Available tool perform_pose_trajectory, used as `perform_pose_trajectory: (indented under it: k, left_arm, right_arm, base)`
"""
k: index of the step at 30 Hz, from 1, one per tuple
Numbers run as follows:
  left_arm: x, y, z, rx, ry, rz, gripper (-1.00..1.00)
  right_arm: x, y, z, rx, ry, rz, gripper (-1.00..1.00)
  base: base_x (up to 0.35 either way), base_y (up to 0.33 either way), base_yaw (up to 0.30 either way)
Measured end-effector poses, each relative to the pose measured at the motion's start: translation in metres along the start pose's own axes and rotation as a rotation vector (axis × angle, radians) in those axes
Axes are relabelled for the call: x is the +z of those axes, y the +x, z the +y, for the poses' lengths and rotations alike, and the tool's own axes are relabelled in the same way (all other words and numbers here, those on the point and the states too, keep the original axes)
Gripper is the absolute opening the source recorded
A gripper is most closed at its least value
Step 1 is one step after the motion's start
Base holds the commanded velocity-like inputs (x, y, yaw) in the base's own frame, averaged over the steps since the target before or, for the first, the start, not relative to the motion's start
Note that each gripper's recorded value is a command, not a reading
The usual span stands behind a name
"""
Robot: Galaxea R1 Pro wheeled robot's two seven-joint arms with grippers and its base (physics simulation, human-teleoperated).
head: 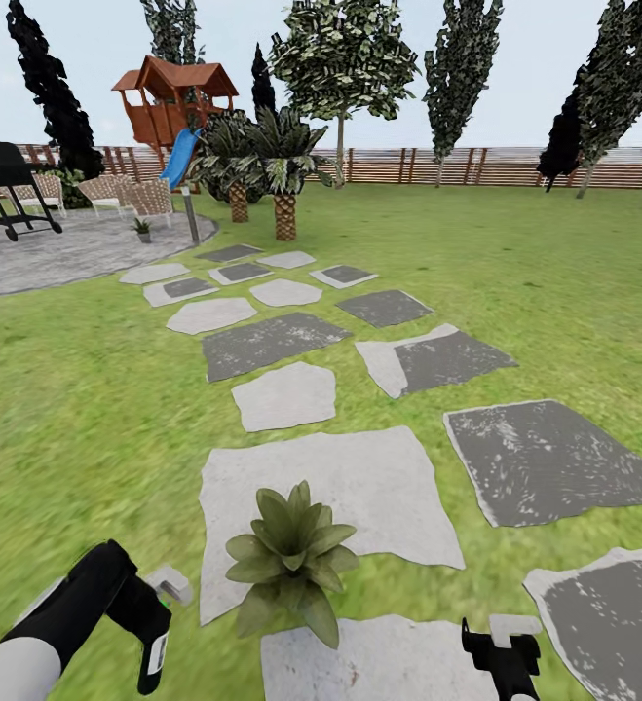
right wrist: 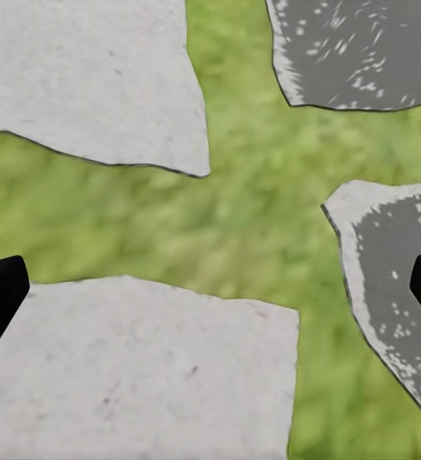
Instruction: Pick up the pesticide atomizer in the garden and spray insectifuge to fully cover both potted plants in the garden.
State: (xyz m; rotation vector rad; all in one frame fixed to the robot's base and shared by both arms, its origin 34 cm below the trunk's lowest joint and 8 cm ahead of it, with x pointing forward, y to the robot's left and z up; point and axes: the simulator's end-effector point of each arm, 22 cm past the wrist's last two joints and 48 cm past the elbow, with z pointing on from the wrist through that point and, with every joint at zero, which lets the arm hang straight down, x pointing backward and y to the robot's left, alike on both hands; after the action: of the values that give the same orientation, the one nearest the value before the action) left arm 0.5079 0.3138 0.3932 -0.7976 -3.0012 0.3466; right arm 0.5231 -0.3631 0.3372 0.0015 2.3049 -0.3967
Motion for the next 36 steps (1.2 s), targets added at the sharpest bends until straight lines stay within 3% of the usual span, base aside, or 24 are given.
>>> perform_pose_trajectory:
  k: [8,27,36]
  left_arm:
    - [0.001,0.002,0.001,0.017,-0.012,0.011,-1.0]
    - [0.006,-0.007,-0.012,0.027,0.005,-0.001,-1.0]
    - [0.001,-0.022,-0.016,0.041,0.007,-0.025,-1.0]
  right_arm:
    - [0.0,0.0,0.0,-0.001,0.0,0.0,1.0]
    - [0.0,-0.001,0.001,0.002,0.002,-0.003,1.0]
    - [0.0,-0.001,0.0,0.001,0.001,-0.003,1.0]
  base:
    - [0.0,0.011,0.0]
    - [0.0,0.145,0.0]
    - [0.0,0.007,-0.207]
